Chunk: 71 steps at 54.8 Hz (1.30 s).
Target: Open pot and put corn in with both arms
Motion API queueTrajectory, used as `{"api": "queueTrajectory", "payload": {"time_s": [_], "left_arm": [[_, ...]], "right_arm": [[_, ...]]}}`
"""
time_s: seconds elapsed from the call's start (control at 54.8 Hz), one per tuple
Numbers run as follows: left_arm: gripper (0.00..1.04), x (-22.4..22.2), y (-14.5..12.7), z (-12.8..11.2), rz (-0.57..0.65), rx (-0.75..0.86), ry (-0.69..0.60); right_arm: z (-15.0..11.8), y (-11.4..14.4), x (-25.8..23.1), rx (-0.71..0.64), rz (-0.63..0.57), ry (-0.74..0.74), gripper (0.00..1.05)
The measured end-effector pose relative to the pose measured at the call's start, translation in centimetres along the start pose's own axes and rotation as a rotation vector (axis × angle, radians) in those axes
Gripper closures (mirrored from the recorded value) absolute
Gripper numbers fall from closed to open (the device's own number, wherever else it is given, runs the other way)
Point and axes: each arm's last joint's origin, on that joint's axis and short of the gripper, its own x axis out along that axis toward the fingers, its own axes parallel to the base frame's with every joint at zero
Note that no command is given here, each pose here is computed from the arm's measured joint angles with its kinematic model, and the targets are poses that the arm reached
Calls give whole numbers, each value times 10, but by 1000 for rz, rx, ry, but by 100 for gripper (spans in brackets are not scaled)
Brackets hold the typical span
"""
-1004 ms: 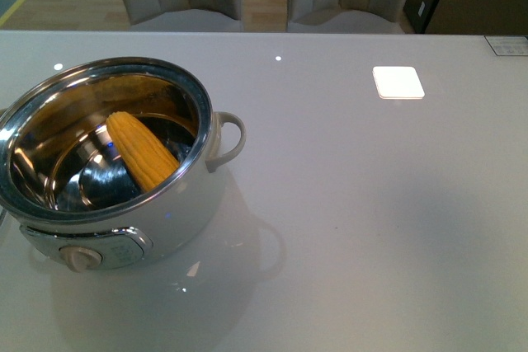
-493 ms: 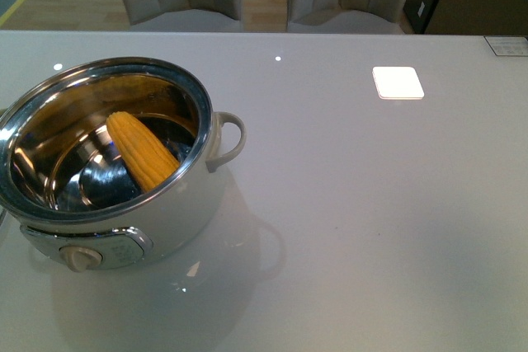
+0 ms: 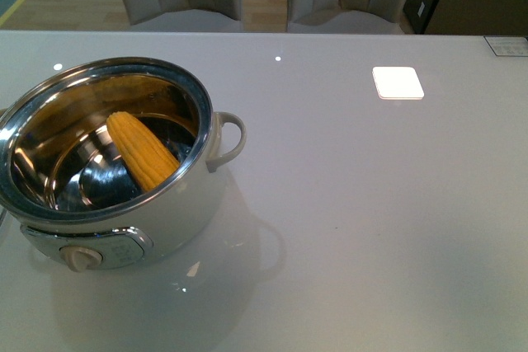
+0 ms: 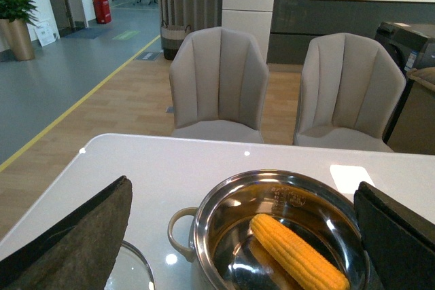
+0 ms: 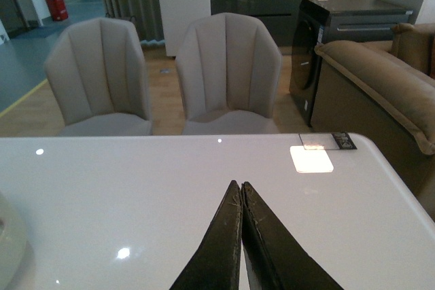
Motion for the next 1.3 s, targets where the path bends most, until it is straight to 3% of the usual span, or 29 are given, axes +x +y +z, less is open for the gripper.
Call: {"api": "queueTrajectory", "payload": {"time_s": [0.95, 1.187, 1.297], "left_arm": [[7, 0, 0, 0, 0, 0, 0], [7, 0, 0, 0, 0, 0, 0], [7, 0, 0, 0, 0, 0, 0]], "right_arm": [[-3, 0, -20, 0, -2, 5, 103], [-3, 0, -20, -1, -2, 5, 59], [-3, 0, -20, -1, -2, 5, 33]]}}
